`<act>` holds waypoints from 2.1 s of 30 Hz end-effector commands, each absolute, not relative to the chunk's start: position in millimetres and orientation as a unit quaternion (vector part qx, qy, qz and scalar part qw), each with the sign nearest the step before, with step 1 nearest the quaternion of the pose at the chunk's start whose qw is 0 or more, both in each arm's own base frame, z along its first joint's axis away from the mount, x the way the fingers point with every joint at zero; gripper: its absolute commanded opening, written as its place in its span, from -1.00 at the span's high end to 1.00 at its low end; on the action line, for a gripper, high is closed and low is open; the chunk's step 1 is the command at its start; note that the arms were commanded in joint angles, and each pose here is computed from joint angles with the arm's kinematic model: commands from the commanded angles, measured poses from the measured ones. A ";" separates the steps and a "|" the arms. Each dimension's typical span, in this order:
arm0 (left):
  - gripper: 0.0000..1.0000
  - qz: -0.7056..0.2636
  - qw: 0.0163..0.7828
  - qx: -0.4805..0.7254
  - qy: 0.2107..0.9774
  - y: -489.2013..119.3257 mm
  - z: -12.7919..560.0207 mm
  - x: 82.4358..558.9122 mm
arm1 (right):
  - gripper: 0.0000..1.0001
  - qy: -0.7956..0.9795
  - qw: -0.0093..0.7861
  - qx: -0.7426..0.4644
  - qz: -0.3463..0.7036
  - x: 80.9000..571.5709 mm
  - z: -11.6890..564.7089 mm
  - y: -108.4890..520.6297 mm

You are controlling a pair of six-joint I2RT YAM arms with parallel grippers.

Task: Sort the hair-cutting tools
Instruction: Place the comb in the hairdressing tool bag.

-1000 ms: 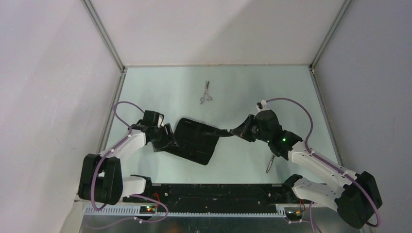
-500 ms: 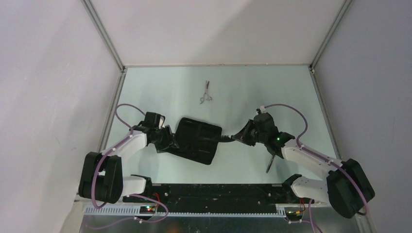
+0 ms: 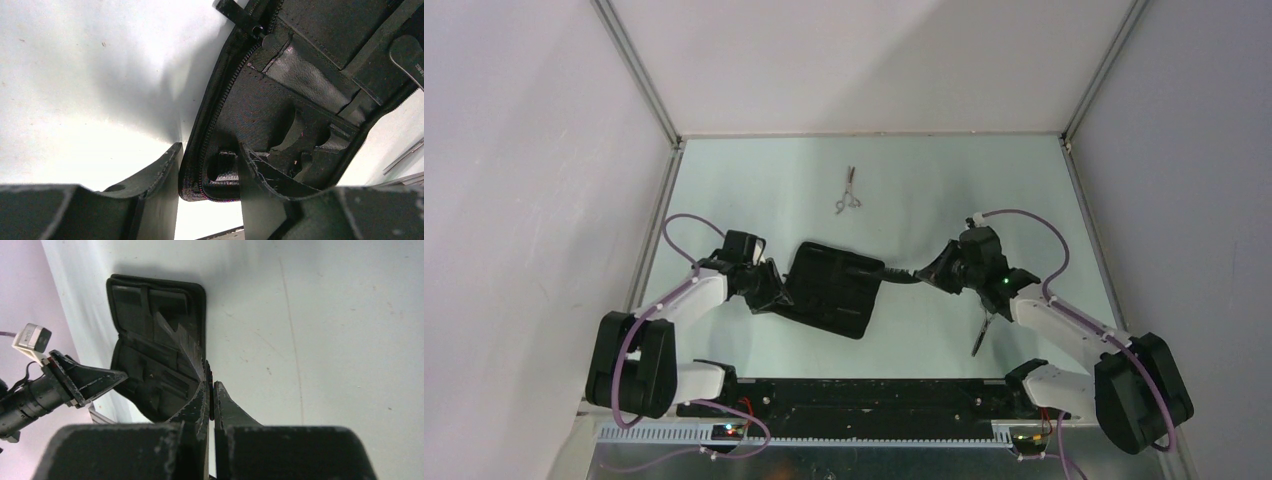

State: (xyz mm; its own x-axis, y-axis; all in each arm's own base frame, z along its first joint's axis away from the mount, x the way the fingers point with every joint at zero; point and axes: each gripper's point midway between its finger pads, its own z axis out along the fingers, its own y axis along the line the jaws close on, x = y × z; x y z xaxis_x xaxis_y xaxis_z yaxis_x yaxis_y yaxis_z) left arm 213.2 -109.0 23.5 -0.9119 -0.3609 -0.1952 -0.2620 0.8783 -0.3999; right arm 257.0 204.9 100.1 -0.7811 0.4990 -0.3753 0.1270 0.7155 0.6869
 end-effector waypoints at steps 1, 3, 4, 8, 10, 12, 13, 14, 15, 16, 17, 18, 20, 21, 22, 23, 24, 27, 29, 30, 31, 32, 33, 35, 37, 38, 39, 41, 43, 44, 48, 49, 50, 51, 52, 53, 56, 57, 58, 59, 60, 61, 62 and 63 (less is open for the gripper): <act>0.30 -0.189 0.126 -0.154 0.962 -114.9 24.6 213.9 | 1.00 0.903 0.277 0.137 0.298 253.0 105.2 192.8; 0.30 -0.189 0.124 -0.153 0.962 -115.2 24.3 214.0 | 1.00 0.909 0.267 0.119 0.296 250.2 105.2 194.6; 0.30 -0.189 0.124 -0.153 0.962 -115.3 24.5 214.1 | 1.00 0.912 0.260 0.115 0.297 248.2 104.6 195.7; 0.32 -0.188 0.122 -0.151 0.963 -116.7 24.2 213.0 | 1.00 0.911 0.241 0.091 0.321 243.8 110.1 210.2; 0.32 -0.188 0.122 -0.149 0.963 -117.5 24.2 212.8 | 1.00 0.912 0.240 0.089 0.322 243.3 111.3 214.6; 0.33 -0.188 0.120 -0.148 0.963 -118.3 23.8 211.9 | 1.00 0.911 0.243 0.091 0.319 244.1 111.2 217.8; 0.33 -0.188 0.119 -0.148 0.964 -118.5 23.3 211.7 | 1.00 0.910 0.245 0.094 0.320 245.5 111.3 219.3; 0.34 -0.188 0.119 -0.147 0.964 -118.9 23.4 211.8 | 1.00 0.911 0.244 0.094 0.317 246.2 108.7 220.6; 0.35 -0.189 0.119 -0.146 0.964 -119.4 23.2 211.4 | 1.00 0.910 0.245 0.099 0.319 247.9 108.9 222.3; 0.37 -0.189 0.118 -0.146 0.964 -119.6 23.2 211.0 | 1.00 0.912 0.247 0.103 0.312 249.4 105.3 222.2; 0.39 -0.189 0.118 -0.145 0.964 -120.0 23.1 210.7 | 1.00 0.911 0.250 0.108 0.311 251.1 105.0 223.2; 0.41 -0.189 0.117 -0.144 0.964 -120.4 23.1 210.1 | 1.00 0.912 0.254 0.110 0.304 252.5 102.7 223.7; 0.43 -0.190 0.116 -0.143 0.964 -121.0 22.9 209.5 | 1.00 0.911 0.262 0.121 0.296 255.6 100.9 224.9; 0.43 -0.190 0.114 -0.143 0.965 -121.0 22.7 208.8 | 1.00 0.910 0.266 0.122 0.295 257.2 100.6 225.8; 0.45 -0.189 0.114 -0.143 0.965 -121.0 22.4 208.3 | 1.00 0.909 0.272 0.127 0.288 258.8 99.6 225.1; 0.45 -0.189 0.113 -0.142 0.965 -121.2 22.2 207.9 | 1.00 0.908 0.276 0.128 0.287 260.7 99.6 225.6; 0.47 -0.189 0.113 -0.141 0.965 -121.0 21.6 207.4 | 1.00 0.908 0.280 0.128 0.285 261.7 99.5 226.6; 0.54 -0.185 0.109 -0.137 0.967 -120.6 20.3 205.8 | 1.00 0.906 0.286 0.126 0.286 265.5 97.8 230.9; 0.56 -0.182 0.107 -0.136 0.968 -119.8 19.7 204.7 | 1.00 0.907 0.287 0.130 0.279 265.5 96.3 227.4; 0.56 -0.181 0.107 -0.137 0.968 -119.5 19.7 204.3 | 1.00 0.909 0.288 0.127 0.275 264.8 96.1 225.2; 0.57 -0.181 0.107 -0.136 0.968 -119.4 19.8 204.3 | 1.00 0.910 0.288 0.128 0.268 263.4 96.9 220.0; 0.57 -0.179 0.109 -0.137 0.968 -118.8 20.1 204.9 | 1.00 0.914 0.286 0.122 0.259 260.3 95.1 215.4; 0.57 -0.179 0.110 -0.137 0.968 -118.7 20.3 205.0 | 1.00 0.914 0.290 0.124 0.257 260.3 98.5 210.7; 0.59 -0.178 0.110 -0.138 0.968 -118.5 20.8 205.7 | 1.00 0.916 0.293 0.120 0.247 256.8 101.3 201.3; 0.59 -0.179 0.109 -0.138 0.968 -119.4 21.0 206.0 | 1.00 0.919 0.295 0.114 0.238 254.0 103.1 193.2; 0.59 -0.180 0.109 -0.139 0.968 -119.6 21.1 206.2 | 1.00 0.921 0.294 0.108 0.232 251.1 103.2 189.3; 0.59 -0.180 0.109 -0.139 0.968 -119.8 21.5 206.6 | 1.00 0.922 0.295 0.106 0.228 251.0 103.0 186.1; 0.59 -0.180 0.109 -0.139 0.968 -119.6 21.6 206.4 | 1.00 0.923 0.295 0.103 0.224 249.3 103.8 182.4; 0.60 -0.179 0.110 -0.139 0.968 -119.3 21.7 206.6 | 1.00 0.924 0.294 0.103 0.222 248.4 103.5 181.2; 0.60 -0.180 0.109 -0.139 0.968 -119.5 21.5 206.4 | 1.00 0.924 0.295 0.103 0.223 249.0 103.7 181.5; 0.61 -0.183 0.108 -0.136 0.968 -121.4 22.0 205.5 | 1.00 0.922 0.292 0.096 0.233 249.3 103.5 189.9; 0.62 -0.183 0.108 -0.134 0.968 -122.1 22.0 205.1 | 1.00 0.922 0.292 0.096 0.234 250.0 104.7 191.8; 0.63 -0.183 0.107 -0.134 0.968 -122.4 22.3 205.0 | 1.00 0.925 0.288 0.091 0.231 249.0 102.1 194.5; 0.63 -0.184 0.107 -0.132 0.968 -123.1 22.5 204.8 | 1.00 0.925 0.289 0.089 0.232 250.2 104.2 197.1; 0.64 -0.184 0.107 -0.132 0.968 -123.6 22.8 205.1 | 1.00 0.926 0.287 0.084 0.231 250.3 104.7 201.6; 0.65 -0.185 0.106 -0.130 0.968 -124.5 22.7 204.7 | 1.00 0.926 0.289 0.085 0.227 252.0 104.5 201.7; 0.66 -0.185 0.105 -0.127 0.969 -125.7 23.0 204.1 | 1.00 0.927 0.295 0.082 0.216 255.7 105.9 206.2; 0.66 -0.185 0.105 -0.126 0.969 -126.4 23.4 204.2 | 1.00 0.926 0.297 0.082 0.216 257.2 109.6 208.4; 0.67 -0.185 0.105 -0.126 0.969 -126.5 23.3 203.8 | 1.00 0.928 0.298 0.079 0.208 257.4 108.4 209.5; 0.67 -0.185 0.105 -0.124 0.969 -126.9 23.5 203.8 | 1.00 0.930 0.298 0.077 0.204 259.0 109.7 211.3; 0.67 -0.185 0.105 -0.124 0.969 -127.2 23.7 203.9 | 1.00 0.929 0.300 0.073 0.205 260.5 113.1 214.5; 0.68 -0.186 0.105 -0.122 0.969 -128.1 23.6 203.7 | 1.00 0.931 0.297 0.072 0.202 260.6 110.9 215.5; 0.69 -0.187 0.105 -0.121 0.969 -128.6 24.1 204.2 | 1.00 0.930 0.297 0.068 0.205 260.6 112.4 218.8; 0.70 -0.186 0.103 -0.119 0.970 -129.3 23.8 202.8 | 1.00 0.930 0.296 0.066 0.207 261.3 111.0 221.2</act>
